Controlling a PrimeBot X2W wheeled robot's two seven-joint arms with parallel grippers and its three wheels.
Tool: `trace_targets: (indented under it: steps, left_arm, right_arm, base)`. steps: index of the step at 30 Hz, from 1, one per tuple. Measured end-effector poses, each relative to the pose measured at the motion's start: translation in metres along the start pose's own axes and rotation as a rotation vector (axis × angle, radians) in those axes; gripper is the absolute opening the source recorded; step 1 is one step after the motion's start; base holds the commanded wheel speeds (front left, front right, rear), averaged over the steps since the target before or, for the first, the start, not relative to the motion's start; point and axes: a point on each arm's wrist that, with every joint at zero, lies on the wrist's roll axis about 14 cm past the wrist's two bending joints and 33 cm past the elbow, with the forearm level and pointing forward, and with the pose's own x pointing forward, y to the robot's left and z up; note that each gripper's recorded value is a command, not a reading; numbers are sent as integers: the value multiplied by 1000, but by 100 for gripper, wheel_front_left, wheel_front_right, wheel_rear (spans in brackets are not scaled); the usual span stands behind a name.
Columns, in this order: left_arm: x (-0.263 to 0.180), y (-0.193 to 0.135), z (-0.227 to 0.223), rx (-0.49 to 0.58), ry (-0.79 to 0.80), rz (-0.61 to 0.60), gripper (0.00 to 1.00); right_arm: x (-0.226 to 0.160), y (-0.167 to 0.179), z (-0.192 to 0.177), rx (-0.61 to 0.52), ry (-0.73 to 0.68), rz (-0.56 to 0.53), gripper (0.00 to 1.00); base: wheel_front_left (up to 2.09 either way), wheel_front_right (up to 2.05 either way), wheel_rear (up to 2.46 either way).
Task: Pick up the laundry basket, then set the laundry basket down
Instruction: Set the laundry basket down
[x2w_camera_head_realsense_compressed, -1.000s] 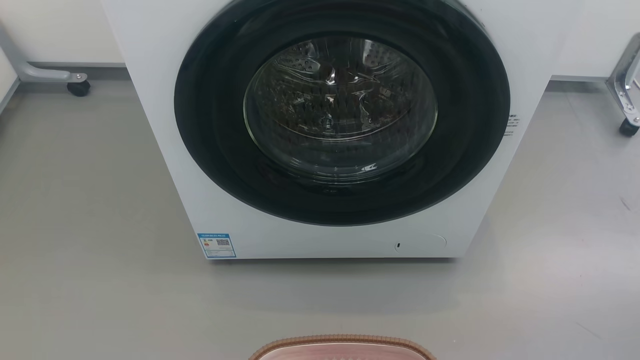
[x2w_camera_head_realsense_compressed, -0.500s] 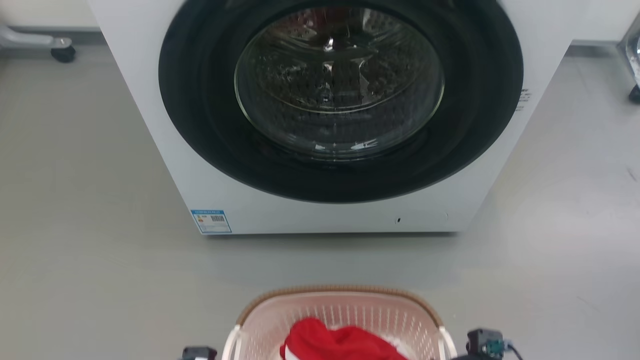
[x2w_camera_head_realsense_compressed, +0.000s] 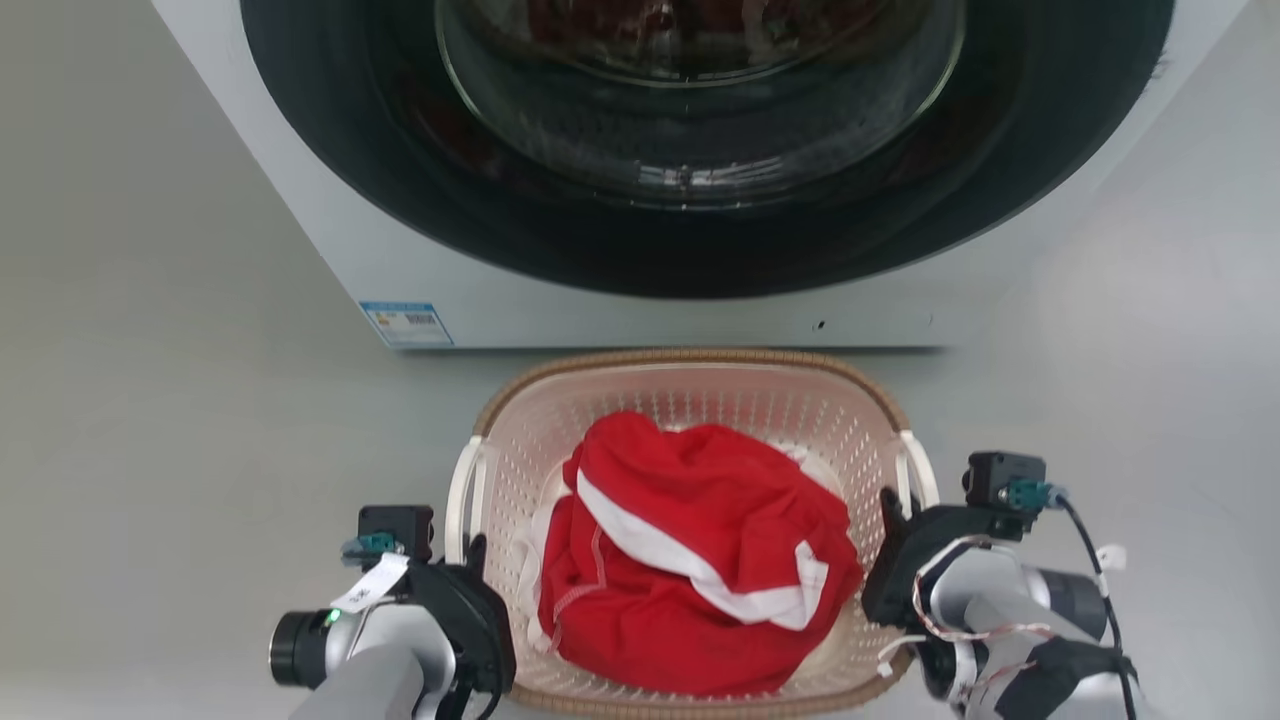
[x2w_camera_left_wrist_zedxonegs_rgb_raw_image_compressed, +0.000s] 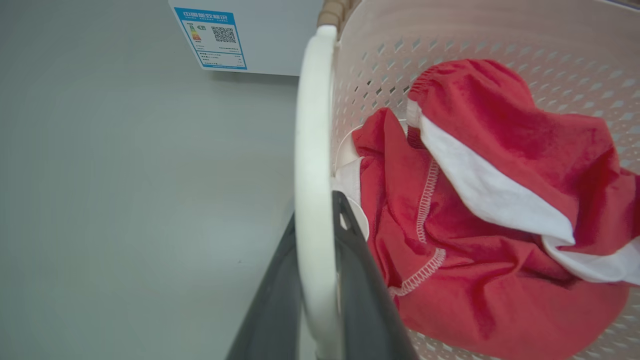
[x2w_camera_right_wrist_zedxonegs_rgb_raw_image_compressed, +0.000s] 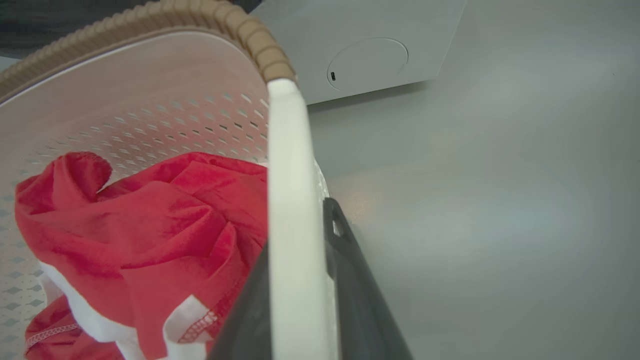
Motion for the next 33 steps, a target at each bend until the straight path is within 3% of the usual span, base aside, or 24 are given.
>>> trace_targets:
  steps: [17, 33]
  left_arm:
    - [68, 18, 10, 10, 10, 27, 0]
    - [124, 42, -15, 8, 71, 56, 0]
  right_arm:
    - [83, -15, 1, -34, 19, 10, 0]
    - [154, -29, -36, -35, 82, 19, 0]
  base:
    - [0, 0, 0]
    - [0, 0, 0]
